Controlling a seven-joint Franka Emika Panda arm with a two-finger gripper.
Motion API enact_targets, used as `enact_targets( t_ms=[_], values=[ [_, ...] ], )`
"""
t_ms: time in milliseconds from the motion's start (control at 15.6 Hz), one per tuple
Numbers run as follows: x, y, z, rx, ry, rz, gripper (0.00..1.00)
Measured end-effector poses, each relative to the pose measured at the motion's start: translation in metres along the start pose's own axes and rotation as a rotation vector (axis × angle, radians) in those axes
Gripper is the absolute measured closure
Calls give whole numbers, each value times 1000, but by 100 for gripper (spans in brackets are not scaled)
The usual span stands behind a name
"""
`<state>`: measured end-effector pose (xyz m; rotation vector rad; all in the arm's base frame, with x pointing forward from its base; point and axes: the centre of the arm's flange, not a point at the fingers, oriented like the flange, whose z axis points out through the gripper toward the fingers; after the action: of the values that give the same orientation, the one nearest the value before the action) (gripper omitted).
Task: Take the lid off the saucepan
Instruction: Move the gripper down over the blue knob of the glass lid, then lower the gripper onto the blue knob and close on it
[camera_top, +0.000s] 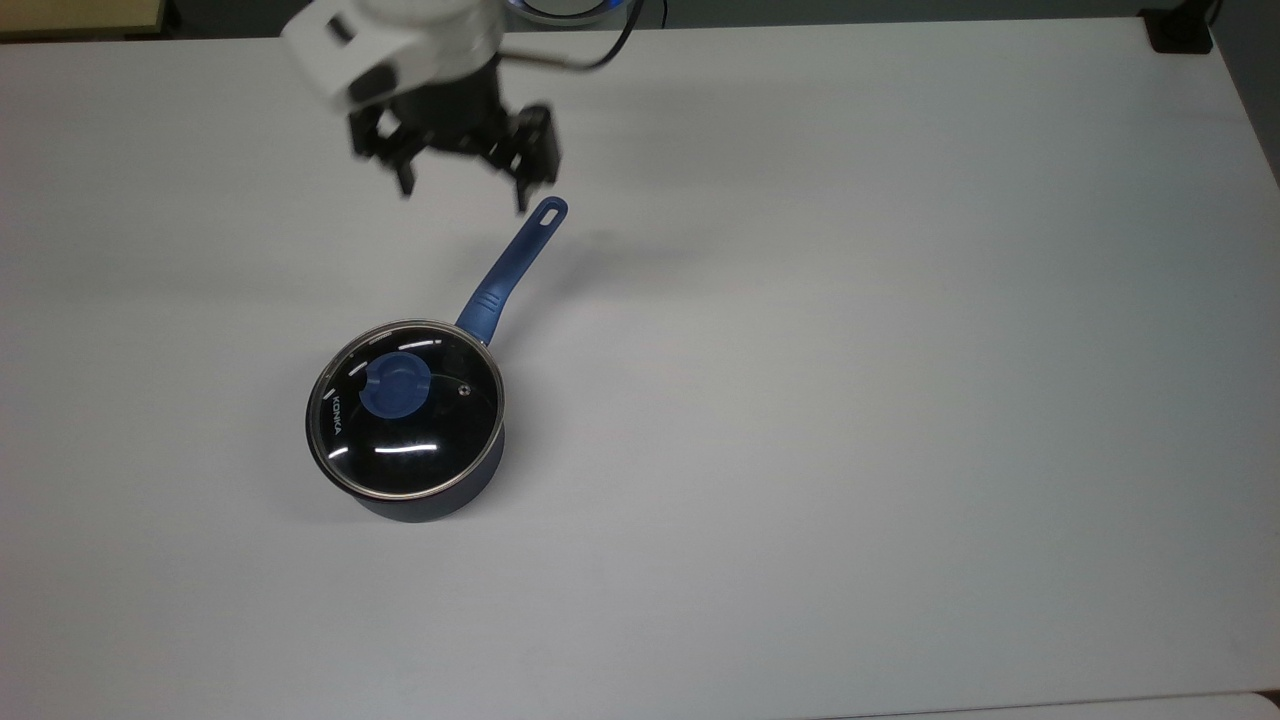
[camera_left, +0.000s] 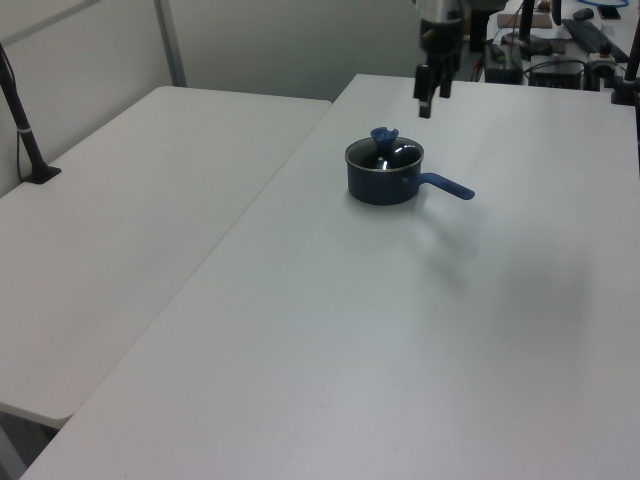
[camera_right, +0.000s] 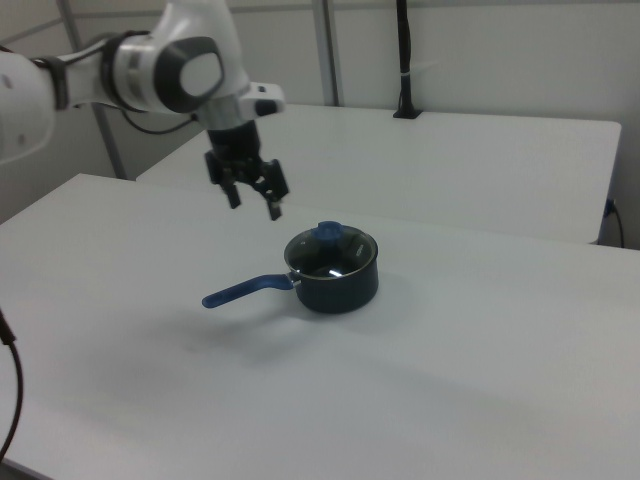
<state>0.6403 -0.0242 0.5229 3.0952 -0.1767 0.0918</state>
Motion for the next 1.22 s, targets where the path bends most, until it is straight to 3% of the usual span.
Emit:
enact_targets(
  t_ms=[256,576,833,1217],
  values=[
    [34,23,20,1,88,0,0],
    [57,27,60,3,154,3,0],
    [70,40,84,1,201,23,0],
    [76,46,107,0,201,30,11]
  ],
)
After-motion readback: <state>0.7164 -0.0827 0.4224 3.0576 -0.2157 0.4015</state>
